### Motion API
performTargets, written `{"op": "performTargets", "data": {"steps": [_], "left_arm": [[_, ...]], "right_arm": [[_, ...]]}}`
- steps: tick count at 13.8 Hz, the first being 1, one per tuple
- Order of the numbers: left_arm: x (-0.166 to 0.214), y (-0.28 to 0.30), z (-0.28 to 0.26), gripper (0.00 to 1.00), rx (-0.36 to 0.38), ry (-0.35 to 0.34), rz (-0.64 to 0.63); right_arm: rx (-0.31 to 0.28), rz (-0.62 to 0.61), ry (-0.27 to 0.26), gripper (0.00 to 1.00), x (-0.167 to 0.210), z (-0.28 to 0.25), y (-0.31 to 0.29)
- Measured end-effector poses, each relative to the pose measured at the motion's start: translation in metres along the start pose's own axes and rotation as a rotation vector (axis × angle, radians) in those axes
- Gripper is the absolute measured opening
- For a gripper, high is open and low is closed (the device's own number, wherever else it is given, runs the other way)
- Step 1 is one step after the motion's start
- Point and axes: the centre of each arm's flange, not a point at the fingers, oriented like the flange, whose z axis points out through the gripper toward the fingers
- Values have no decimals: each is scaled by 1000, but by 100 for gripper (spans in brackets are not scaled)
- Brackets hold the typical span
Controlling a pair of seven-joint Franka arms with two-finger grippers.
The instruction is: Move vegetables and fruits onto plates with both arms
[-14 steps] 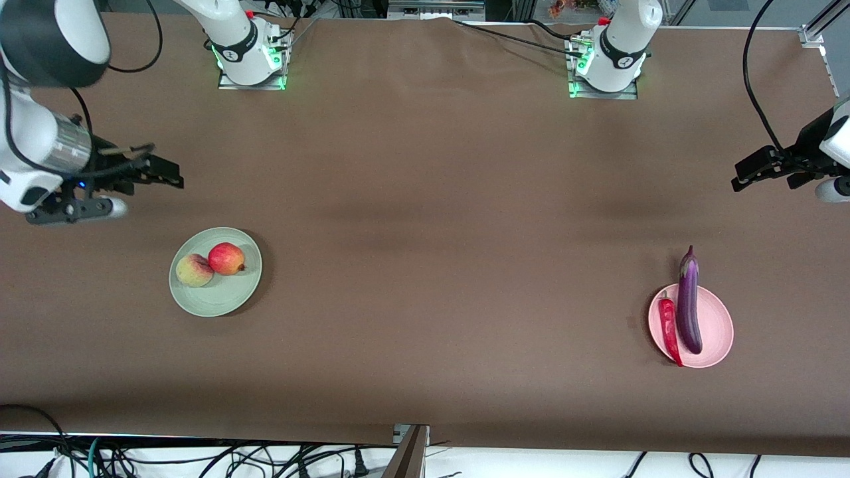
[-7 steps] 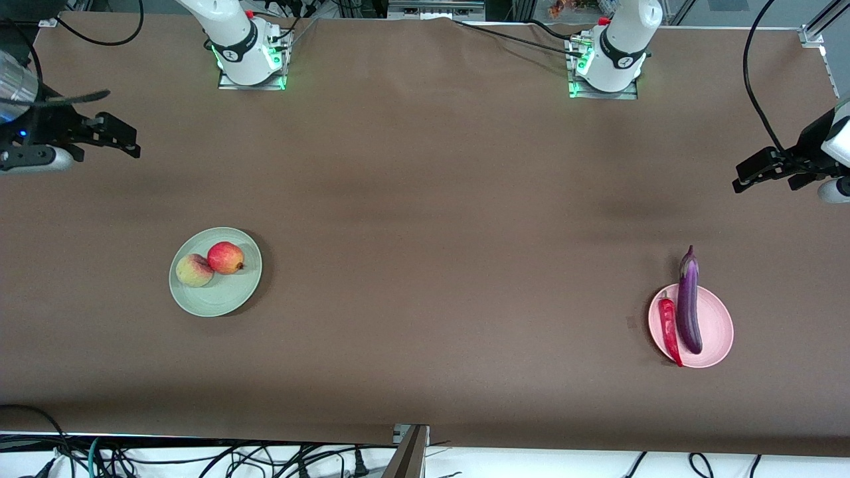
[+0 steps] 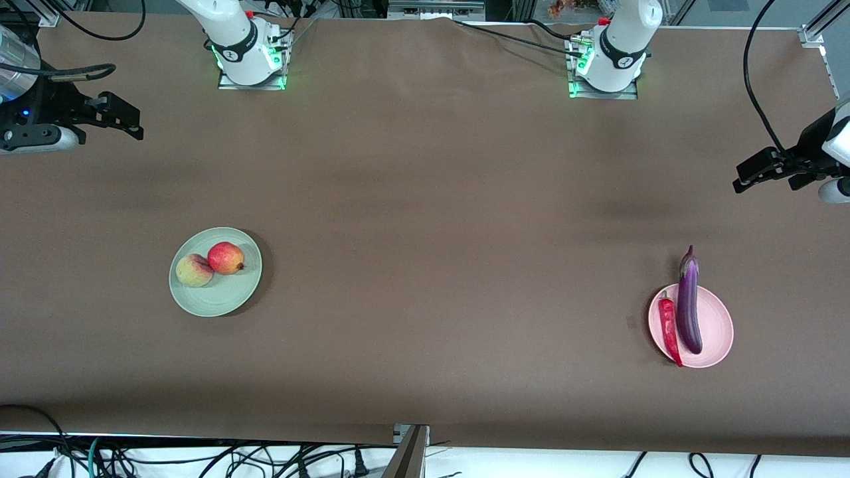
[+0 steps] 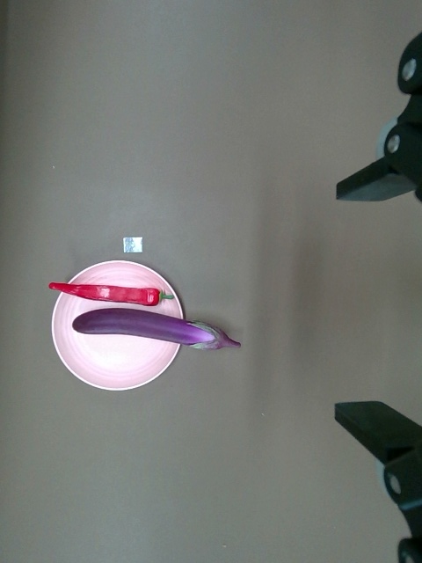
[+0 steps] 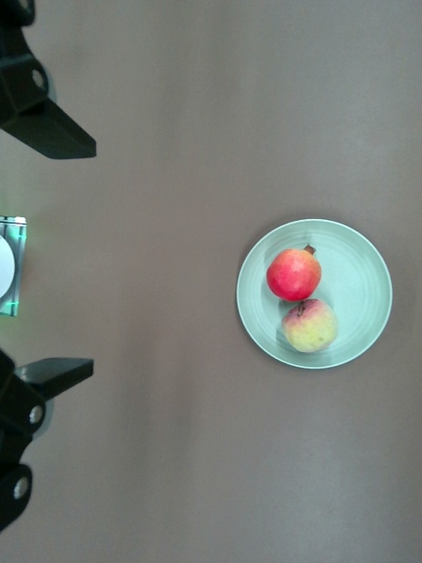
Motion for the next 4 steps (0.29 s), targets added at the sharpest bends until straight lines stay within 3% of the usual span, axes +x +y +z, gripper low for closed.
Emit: {"op": "performTargets", "data": {"steps": [4], "left_arm": [[0,0,0,100,0,0,-1]], "right_arm": [[0,3,-16,100,14,0,2]]}}
